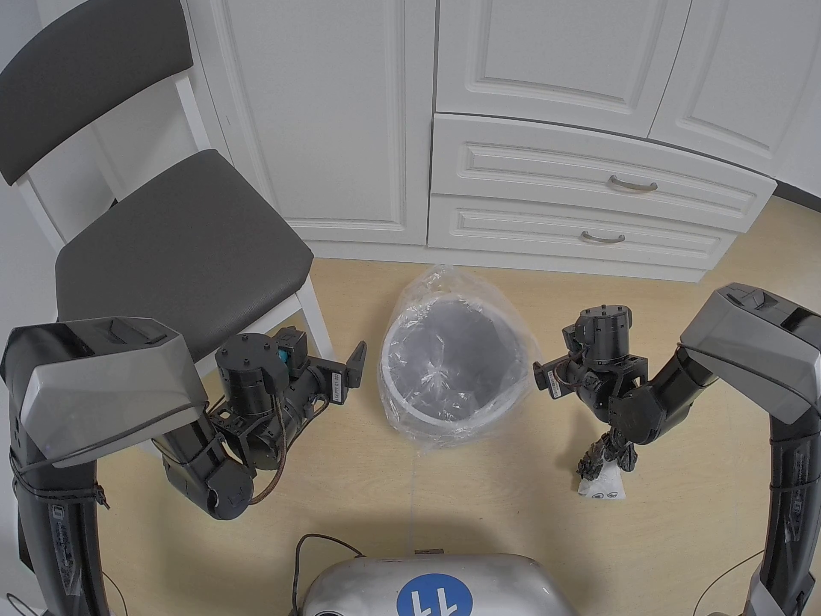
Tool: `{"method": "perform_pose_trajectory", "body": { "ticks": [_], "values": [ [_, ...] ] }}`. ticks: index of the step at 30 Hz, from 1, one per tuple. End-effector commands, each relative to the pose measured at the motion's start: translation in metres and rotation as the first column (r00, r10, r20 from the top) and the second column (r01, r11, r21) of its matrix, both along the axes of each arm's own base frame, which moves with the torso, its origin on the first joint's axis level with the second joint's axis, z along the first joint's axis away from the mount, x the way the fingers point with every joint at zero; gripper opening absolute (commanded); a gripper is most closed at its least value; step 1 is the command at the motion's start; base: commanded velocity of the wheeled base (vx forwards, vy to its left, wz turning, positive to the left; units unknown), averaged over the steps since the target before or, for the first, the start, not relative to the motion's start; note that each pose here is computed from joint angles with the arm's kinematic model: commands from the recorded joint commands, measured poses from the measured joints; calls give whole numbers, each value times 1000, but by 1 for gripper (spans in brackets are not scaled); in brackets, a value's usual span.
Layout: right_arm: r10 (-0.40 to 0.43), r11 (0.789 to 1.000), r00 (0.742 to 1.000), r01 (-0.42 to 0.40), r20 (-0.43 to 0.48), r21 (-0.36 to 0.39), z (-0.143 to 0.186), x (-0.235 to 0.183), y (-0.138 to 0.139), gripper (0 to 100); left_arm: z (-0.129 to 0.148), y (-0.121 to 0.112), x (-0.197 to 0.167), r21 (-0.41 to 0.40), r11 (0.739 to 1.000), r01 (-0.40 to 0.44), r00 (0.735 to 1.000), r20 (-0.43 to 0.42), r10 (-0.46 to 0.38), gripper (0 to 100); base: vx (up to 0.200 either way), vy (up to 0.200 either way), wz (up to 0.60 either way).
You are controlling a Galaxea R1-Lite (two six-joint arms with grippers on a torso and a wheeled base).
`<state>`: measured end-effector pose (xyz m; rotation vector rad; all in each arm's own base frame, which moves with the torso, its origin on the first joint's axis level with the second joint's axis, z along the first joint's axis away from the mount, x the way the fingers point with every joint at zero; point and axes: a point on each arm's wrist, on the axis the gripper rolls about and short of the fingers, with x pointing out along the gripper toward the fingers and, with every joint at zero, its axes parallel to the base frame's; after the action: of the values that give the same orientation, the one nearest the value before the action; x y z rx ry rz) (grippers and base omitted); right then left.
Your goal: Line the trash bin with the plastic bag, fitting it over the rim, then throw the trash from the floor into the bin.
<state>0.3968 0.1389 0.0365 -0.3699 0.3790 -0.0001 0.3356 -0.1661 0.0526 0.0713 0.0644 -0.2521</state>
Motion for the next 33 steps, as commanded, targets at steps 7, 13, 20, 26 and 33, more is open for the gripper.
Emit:
{"method": "perform_pose_trajectory", "body": {
  "ticks": [7,13,20,26,33],
  "values": [
    [-19,1000,998,18,-61,-19,-38,18,-7,100,-2,0,0,-5,1000,-1,1000,7,1,100,0,0,0],
    [-37,999,998,37,-48,-15,-48,32,-11,100,-3,1,1,-9,1000,-4,1000,14,4,100,0,0,0],
    [-62,998,997,62,-48,-13,-68,49,-17,100,-6,3,3,-9,1000,-10,1000,14,10,100,0,0,0],
    [-73,997,997,73,-38,-6,-72,56,-20,100,-5,5,4,-13,1000,-14,1000,25,15,100,0,0,0],
    [-80,995,996,78,35,63,-29,50,-18,100,-4,6,4,-15,1000,-20,999,25,21,100,0,0,0]
  ]
}}
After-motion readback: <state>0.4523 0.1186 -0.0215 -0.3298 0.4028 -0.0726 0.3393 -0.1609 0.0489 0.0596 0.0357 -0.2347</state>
